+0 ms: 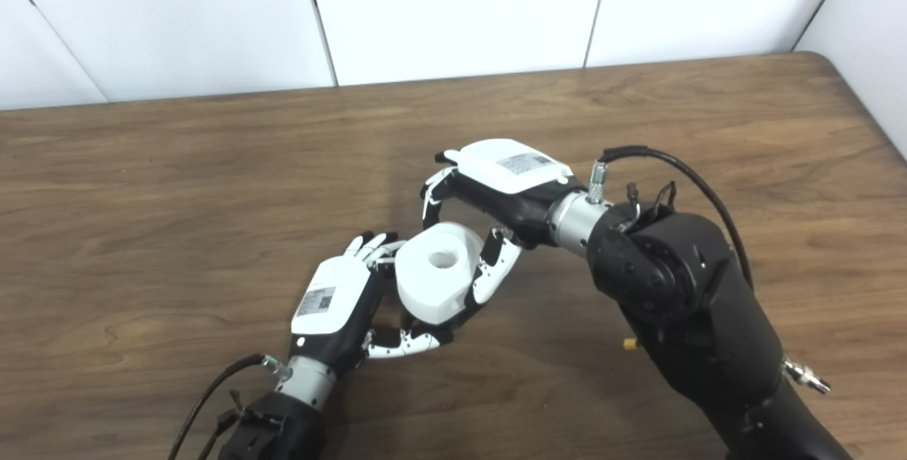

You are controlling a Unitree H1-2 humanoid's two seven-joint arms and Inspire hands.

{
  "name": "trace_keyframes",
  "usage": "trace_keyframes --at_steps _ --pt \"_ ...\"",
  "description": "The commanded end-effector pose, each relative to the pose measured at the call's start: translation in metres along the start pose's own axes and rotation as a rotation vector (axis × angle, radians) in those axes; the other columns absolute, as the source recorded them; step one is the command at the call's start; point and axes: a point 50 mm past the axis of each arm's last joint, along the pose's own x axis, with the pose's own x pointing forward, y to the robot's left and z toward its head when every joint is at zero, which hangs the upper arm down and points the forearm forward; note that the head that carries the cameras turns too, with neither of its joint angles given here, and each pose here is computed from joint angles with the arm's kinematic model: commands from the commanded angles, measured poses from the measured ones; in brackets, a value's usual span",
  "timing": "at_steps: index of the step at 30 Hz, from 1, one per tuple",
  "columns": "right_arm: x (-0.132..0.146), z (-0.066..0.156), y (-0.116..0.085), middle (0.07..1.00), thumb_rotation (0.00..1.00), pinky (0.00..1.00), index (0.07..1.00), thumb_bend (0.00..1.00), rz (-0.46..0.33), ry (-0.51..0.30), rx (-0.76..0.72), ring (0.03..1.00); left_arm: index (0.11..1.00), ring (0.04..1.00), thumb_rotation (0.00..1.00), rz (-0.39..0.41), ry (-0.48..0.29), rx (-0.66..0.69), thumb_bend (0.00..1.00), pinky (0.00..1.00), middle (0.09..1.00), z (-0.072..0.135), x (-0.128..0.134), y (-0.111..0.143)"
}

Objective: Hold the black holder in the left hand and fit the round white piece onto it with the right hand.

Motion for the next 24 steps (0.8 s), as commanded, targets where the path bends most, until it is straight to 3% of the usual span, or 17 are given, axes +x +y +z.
trace_keyframes --at_steps 1,12,24 --pt "-0.0048 0.0002 -0.0082 0.832 0.14 1.0 0.484 0.52 0.015 -0.014 -0.054 0.979 0.487 0.92 0.06 -0.065 0.013 0.024 0.52 0.98 0.833 -0.0015 0.0001 -0.0117" --pt "-0.0073 -0.002 -0.0145 0.836 0.13 1.0 0.484 0.52 0.032 -0.001 -0.062 0.988 0.487 0.925 0.06 -0.07 0.018 0.02 0.52 0.99 0.837 -0.0011 0.0005 -0.0114" --pt "-0.0009 -0.0022 -0.008 0.844 0.13 1.0 0.484 0.52 0.005 0.008 -0.061 0.988 0.487 0.924 0.05 -0.07 0.012 0.022 0.52 0.99 0.834 -0.0004 0.0006 -0.0117"
